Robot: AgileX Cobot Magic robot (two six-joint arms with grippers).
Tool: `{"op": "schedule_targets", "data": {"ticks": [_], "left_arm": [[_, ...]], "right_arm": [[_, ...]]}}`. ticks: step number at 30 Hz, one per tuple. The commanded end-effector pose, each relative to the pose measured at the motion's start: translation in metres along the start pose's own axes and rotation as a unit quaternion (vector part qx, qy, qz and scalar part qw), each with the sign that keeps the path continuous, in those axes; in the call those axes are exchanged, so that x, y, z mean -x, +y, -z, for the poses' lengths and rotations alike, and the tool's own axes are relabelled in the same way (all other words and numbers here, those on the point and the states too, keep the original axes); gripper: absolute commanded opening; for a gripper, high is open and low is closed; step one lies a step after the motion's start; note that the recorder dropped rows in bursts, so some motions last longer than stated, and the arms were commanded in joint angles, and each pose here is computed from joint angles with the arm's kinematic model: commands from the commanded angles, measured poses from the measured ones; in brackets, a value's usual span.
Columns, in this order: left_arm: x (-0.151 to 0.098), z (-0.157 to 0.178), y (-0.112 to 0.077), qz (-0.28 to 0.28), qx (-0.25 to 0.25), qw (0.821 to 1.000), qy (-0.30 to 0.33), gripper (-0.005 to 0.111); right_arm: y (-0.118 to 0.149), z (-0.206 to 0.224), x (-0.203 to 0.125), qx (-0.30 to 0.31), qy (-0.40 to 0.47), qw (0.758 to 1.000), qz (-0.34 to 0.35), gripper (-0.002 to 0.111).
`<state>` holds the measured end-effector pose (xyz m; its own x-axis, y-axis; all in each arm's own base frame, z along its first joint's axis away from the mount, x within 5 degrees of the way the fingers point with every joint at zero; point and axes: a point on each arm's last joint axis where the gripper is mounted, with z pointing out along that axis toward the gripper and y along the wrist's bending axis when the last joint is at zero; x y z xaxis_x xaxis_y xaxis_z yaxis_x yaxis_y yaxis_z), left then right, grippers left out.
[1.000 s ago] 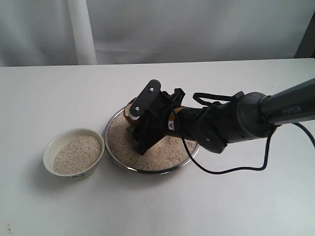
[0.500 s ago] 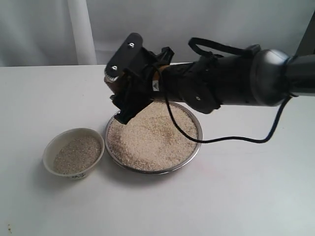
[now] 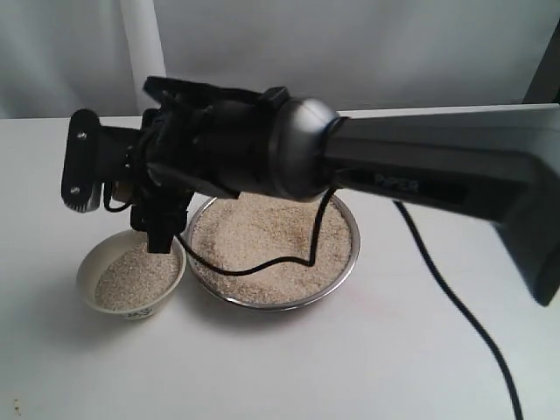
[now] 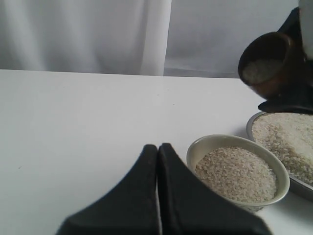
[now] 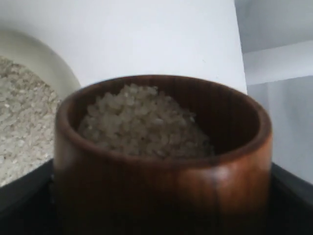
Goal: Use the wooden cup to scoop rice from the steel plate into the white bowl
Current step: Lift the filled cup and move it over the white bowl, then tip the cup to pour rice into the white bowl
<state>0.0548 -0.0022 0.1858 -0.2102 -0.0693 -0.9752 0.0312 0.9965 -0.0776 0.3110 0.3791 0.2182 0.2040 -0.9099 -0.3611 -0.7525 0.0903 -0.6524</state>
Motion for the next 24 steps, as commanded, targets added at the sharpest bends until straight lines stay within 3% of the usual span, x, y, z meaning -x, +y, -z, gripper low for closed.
{"op": "schedule_targets", "data": {"ticks": [1, 10, 24], "left_arm": [[0.001, 0.000, -0.001, 0.005, -0.004, 1.000, -0.005, 0.000], [0.001, 0.000, -0.001, 0.006, -0.004, 1.000, -0.005, 0.000], [0.001, 0.000, -0.001, 0.005, -0.004, 1.000, -0.005, 0.000]], "right_arm": [[0.010, -0.006, 0.010, -0.013, 0.023, 0.996, 0.088, 0.000], [0.027, -0.014, 0.011, -0.049, 0.105, 0.967, 0.225, 0.000], [0.055, -0.025, 0.025, -0.077, 0.119, 0.933, 0.331, 0.000]]}}
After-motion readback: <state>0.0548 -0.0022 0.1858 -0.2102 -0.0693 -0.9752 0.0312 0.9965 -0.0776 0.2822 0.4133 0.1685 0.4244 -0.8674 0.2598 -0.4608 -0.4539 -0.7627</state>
